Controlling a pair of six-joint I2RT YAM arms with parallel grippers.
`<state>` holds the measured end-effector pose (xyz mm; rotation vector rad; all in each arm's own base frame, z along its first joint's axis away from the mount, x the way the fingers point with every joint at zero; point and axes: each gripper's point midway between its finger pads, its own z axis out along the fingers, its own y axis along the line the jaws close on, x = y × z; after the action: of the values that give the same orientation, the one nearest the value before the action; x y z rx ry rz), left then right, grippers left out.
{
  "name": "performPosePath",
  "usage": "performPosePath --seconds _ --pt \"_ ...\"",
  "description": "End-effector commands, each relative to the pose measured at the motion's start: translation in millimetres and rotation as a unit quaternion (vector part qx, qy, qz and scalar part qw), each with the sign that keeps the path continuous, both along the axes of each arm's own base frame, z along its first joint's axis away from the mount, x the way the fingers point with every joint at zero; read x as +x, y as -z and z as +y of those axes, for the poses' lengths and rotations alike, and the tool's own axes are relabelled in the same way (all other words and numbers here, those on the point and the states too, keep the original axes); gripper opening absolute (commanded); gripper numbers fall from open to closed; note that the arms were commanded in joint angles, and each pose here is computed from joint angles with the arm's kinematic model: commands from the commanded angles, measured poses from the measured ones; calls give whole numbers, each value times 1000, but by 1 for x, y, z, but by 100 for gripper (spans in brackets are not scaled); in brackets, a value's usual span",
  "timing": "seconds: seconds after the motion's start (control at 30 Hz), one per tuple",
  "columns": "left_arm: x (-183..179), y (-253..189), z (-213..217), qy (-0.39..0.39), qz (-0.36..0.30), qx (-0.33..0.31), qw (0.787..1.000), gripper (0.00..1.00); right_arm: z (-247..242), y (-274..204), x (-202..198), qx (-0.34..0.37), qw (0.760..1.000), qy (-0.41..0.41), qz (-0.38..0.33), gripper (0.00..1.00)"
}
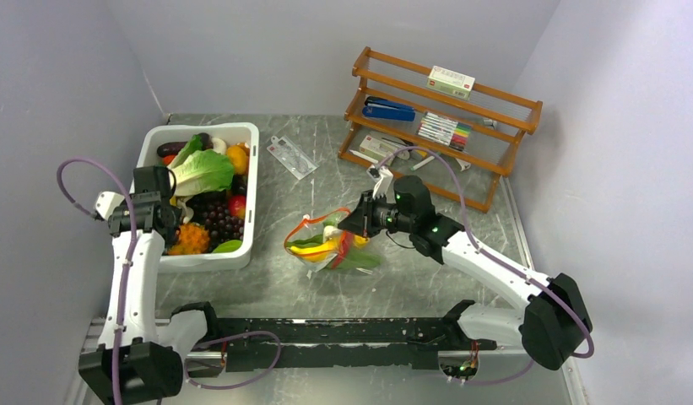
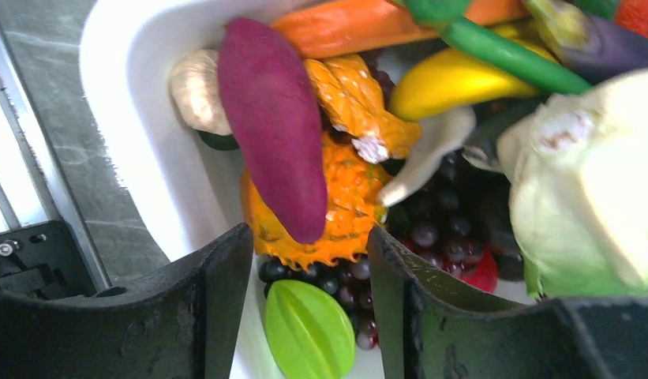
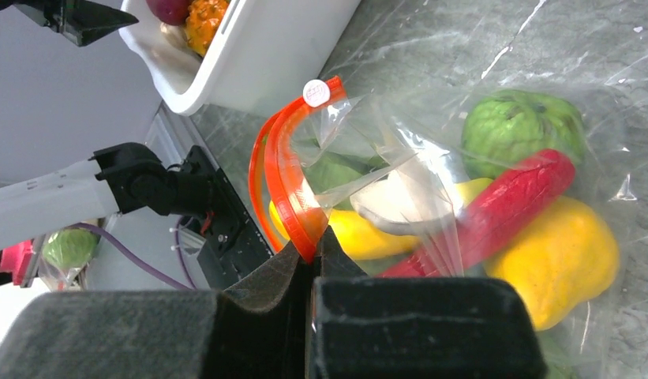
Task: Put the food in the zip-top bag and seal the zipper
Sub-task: Pick up the fake vegetable from the bin.
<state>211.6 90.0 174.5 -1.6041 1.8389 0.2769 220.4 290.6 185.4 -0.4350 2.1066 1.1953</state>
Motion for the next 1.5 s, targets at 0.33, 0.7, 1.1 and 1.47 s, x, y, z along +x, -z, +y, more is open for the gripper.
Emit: performPosePath --seconds 0.33,0.7,1.1,1.47 --pt "-17 31 27 -82 51 -3 995 58 -1 -26 8 -1 999 2 -32 0" --pt "-5 27 44 -68 37 42 996 68 3 -47 16 3 999 4 -46 0" --pt "2 40 50 -81 36 43 995 64 4 -59 9 32 998 -1 -46 0" --pt "4 51 43 -73 34 19 997 39 6 -66 8 38 998 -8 -52 0"
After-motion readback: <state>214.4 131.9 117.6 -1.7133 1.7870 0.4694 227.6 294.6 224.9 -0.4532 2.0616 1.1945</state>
